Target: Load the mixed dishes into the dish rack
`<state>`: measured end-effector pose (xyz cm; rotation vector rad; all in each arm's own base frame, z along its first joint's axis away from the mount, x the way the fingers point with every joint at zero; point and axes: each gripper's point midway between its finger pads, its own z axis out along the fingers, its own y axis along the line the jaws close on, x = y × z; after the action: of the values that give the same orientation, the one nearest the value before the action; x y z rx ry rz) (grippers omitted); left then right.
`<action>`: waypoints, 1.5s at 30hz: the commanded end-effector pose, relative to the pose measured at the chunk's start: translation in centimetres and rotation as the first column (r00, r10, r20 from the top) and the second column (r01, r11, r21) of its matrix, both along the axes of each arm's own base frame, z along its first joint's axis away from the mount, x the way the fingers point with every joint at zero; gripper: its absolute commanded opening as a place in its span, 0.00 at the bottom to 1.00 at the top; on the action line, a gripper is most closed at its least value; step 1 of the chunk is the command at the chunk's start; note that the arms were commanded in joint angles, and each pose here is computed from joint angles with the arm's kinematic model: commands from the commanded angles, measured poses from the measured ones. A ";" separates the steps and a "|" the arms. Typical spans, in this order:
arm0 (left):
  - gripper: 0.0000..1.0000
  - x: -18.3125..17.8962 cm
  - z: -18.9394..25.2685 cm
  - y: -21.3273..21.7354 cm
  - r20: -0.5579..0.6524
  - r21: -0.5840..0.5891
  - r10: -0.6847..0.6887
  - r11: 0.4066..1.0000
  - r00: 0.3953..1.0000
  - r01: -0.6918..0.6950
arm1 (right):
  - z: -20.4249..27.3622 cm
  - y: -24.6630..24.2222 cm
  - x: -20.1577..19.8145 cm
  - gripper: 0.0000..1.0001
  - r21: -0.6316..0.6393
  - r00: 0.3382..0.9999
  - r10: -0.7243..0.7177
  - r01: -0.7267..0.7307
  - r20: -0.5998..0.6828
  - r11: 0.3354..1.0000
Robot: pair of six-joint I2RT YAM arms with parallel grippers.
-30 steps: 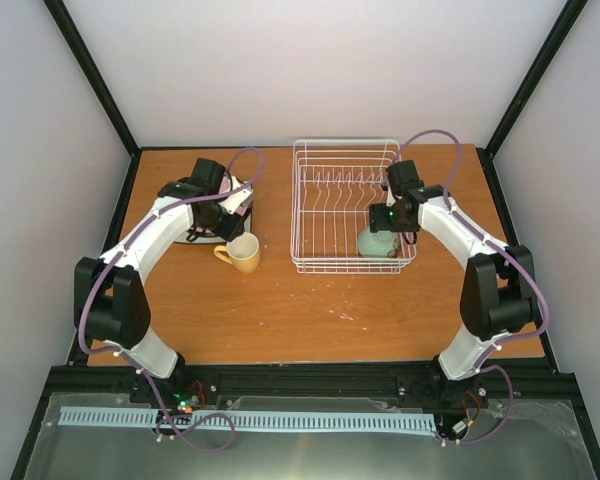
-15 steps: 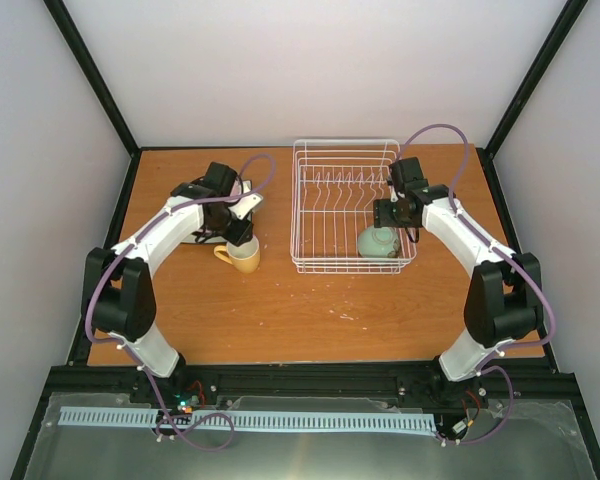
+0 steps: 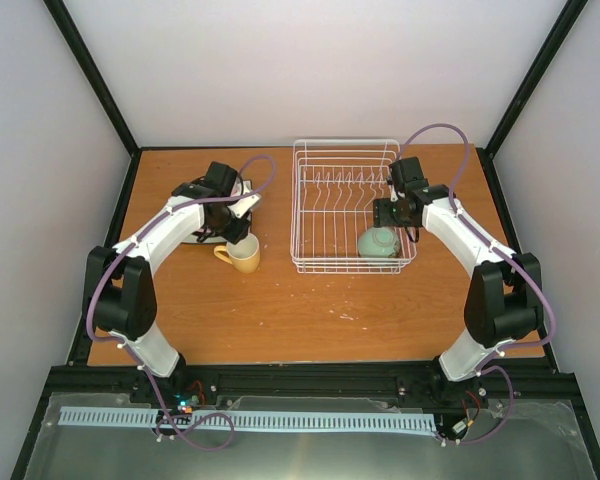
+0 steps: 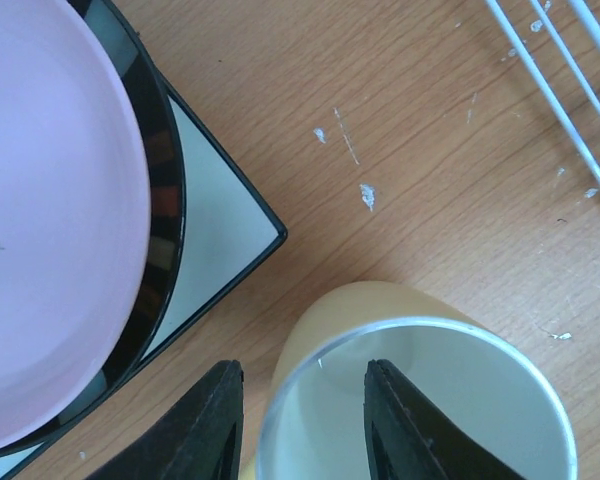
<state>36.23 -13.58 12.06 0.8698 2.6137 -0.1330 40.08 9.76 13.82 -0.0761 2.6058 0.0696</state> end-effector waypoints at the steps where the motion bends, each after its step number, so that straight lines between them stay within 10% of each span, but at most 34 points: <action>1: 0.35 0.6 0.7 0.1 0.051 0.029 -0.021 0.999 0.999 0.019 | 1.8 0.2 0.8 0.77 0.009 0.998 0.007 -0.008 0.057 1.000; 9: 0.33 -1.2 -1.6 -0.3 -0.019 -0.008 -0.025 1.000 1.000 0.025 | 1.7 0.1 0.8 0.77 0.003 0.998 0.008 -0.008 0.055 1.000; 16: 0.03 -1.5 -2.0 -0.4 -0.025 -0.025 -0.017 1.000 1.000 0.017 | 1.8 0.0 0.4 0.77 0.007 0.998 0.002 -0.002 0.058 1.000; 21: 0.01 -0.4 -0.6 -1.3 -0.014 -0.063 -0.004 0.998 1.000 0.003 | 1.8 0.1 0.3 0.77 0.013 0.998 0.005 -0.006 0.057 1.000; 35: 0.00 6.9 20.2 -6.1 0.319 -0.433 0.140 0.901 0.937 0.013 | 9.2 3.0 2.7 0.78 0.173 0.966 0.045 -0.091 0.254 0.981; 39: 0.01 8.9 26.6 -7.1 0.319 -0.658 0.234 0.752 0.918 0.038 | 13.6 6.6 3.8 0.78 0.305 0.917 0.128 -0.253 0.377 0.918; 45: 0.01 8.7 31.4 -8.5 0.085 -0.974 0.123 0.221 0.989 0.056 | 16.0 11.9 3.0 0.78 0.431 0.814 0.313 -0.538 0.489 0.725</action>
<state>45.78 -20.35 38.34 0.3400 1.9526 -0.9082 43.75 17.77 26.11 -0.2628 2.1999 0.6252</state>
